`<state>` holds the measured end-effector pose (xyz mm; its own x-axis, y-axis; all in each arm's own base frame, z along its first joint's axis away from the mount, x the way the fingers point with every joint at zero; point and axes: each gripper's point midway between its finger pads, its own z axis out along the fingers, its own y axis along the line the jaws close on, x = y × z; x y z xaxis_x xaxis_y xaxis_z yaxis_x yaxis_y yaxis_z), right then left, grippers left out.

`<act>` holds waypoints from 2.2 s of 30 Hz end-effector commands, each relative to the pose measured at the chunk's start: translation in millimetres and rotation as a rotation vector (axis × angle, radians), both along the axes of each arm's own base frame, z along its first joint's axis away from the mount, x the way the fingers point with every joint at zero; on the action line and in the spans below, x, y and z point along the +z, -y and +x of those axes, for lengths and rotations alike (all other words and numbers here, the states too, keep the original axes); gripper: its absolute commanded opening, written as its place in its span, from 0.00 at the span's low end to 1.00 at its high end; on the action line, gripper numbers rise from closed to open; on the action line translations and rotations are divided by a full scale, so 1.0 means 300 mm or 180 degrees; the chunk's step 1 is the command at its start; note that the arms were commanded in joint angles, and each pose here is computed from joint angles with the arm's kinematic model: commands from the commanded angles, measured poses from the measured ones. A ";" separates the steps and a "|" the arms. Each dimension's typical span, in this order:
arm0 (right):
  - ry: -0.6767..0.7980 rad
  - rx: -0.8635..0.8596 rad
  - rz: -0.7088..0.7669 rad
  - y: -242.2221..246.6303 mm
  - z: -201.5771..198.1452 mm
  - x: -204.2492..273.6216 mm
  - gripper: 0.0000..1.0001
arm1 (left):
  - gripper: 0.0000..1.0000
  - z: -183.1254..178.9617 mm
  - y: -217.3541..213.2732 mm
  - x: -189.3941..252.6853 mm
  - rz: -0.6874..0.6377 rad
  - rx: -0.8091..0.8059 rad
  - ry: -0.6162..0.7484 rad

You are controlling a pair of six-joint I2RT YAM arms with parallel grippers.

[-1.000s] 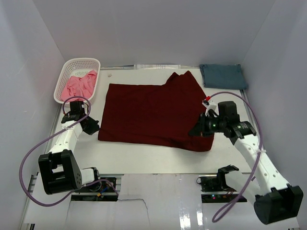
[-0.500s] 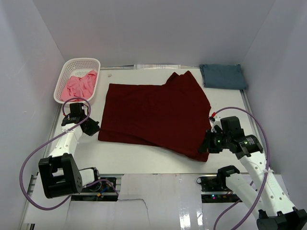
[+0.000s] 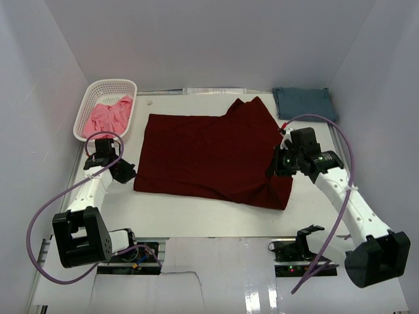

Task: Fold and stack the t-shirts
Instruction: Fold the flattened tshirt in 1/3 of the way

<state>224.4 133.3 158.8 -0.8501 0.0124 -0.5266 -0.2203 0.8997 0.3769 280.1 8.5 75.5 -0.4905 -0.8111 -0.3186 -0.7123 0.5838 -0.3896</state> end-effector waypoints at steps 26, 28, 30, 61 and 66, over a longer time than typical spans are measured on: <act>0.0782 -0.0005 -0.0153 -0.057 0.413 0.239 0.08 | 0.00 0.092 -0.022 0.086 0.0076 0.0002 0.0250; 0.0798 -0.0017 -0.0153 -0.056 0.429 0.245 0.08 | 0.00 0.105 -0.024 0.094 0.0075 0.0006 0.0259; 0.0787 -0.0025 -0.0165 -0.053 0.438 0.241 0.08 | 0.00 0.113 -0.026 0.092 0.0063 0.0017 0.0246; 0.0789 -0.0116 -0.0209 -0.024 0.547 0.226 0.08 | 0.00 0.214 -0.035 0.085 0.0018 0.0006 0.0248; 0.0725 -0.0121 -0.0238 -0.022 0.552 0.189 0.08 | 0.00 0.225 -0.031 0.066 0.0002 -0.0024 0.0232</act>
<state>374.7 141.1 202.0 -0.7530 -0.0060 -0.6580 -0.2427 0.9320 0.2692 333.5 16.7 82.0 -0.4850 -0.8116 -0.3257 -0.7050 0.5832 -0.4036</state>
